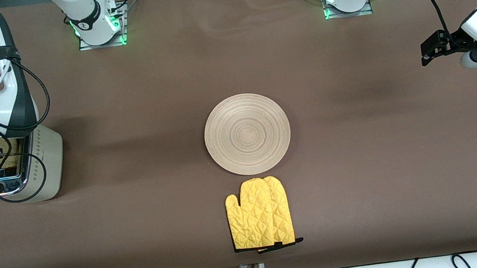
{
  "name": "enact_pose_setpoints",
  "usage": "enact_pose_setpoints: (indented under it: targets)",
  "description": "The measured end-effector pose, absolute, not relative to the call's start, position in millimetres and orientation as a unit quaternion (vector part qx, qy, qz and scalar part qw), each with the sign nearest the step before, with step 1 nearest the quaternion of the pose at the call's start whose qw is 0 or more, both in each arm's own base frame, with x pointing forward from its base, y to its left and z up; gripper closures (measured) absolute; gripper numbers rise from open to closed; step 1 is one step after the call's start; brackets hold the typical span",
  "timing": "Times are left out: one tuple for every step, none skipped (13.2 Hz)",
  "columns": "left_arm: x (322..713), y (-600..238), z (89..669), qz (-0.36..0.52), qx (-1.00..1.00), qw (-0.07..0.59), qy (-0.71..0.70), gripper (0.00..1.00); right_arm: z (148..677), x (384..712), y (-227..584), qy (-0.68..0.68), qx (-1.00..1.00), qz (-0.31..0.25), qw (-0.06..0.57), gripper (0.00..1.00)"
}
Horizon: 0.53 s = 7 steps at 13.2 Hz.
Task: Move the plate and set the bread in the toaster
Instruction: 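Lower the bread slice into the toaster slot with the right gripper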
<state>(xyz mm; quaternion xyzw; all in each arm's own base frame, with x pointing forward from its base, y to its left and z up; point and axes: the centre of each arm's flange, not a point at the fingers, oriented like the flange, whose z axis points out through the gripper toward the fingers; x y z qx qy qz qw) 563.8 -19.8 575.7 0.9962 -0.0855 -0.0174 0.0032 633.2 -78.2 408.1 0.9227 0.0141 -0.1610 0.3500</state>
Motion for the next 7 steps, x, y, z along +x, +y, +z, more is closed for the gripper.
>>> enact_pose_setpoints:
  targets:
    - [563.8, -19.6, 575.8, -0.017, 0.996, 0.003, -0.085, 0.0, 407.3, 634.7, -77.5, 0.016, 0.923, -0.157, 0.35, 0.96]
    - [563.8, -19.6, 575.9, -0.017, 0.996, 0.003, -0.085, 0.0, 406.3, 635.9, -77.0, 0.018, 0.924, -0.154, 0.35, 0.96]
    - [563.8, -19.9, 575.9, -0.017, 0.996, 0.003, -0.086, 0.0, 405.8, 636.4, -76.8, 0.019, 0.924, -0.153, 0.35, 0.96]
    - [563.8, -20.6, 575.9, -0.017, 0.996, 0.003, -0.086, 0.0, 406.0, 636.8, -76.7, 0.019, 0.924, -0.151, 0.35, 0.96]
    - [563.8, -21.1, 576.0, -0.017, 0.996, 0.003, -0.087, 0.0, 407.0, 637.3, -76.5, 0.019, 0.924, -0.15, 0.35, 0.96]
    - [563.8, -21.0, 576.1, -0.017, 0.996, 0.003, -0.087, 0.0, 408.1, 637.9, -76.3, 0.019, 0.925, -0.148, 0.35, 0.96]
    - [563.9, -20.8, 576.2, -0.017, 0.996, 0.003, -0.086, 0.0, 408.9, 638.3, -76.2, 0.019, 0.925, -0.147, 0.35, 0.96]
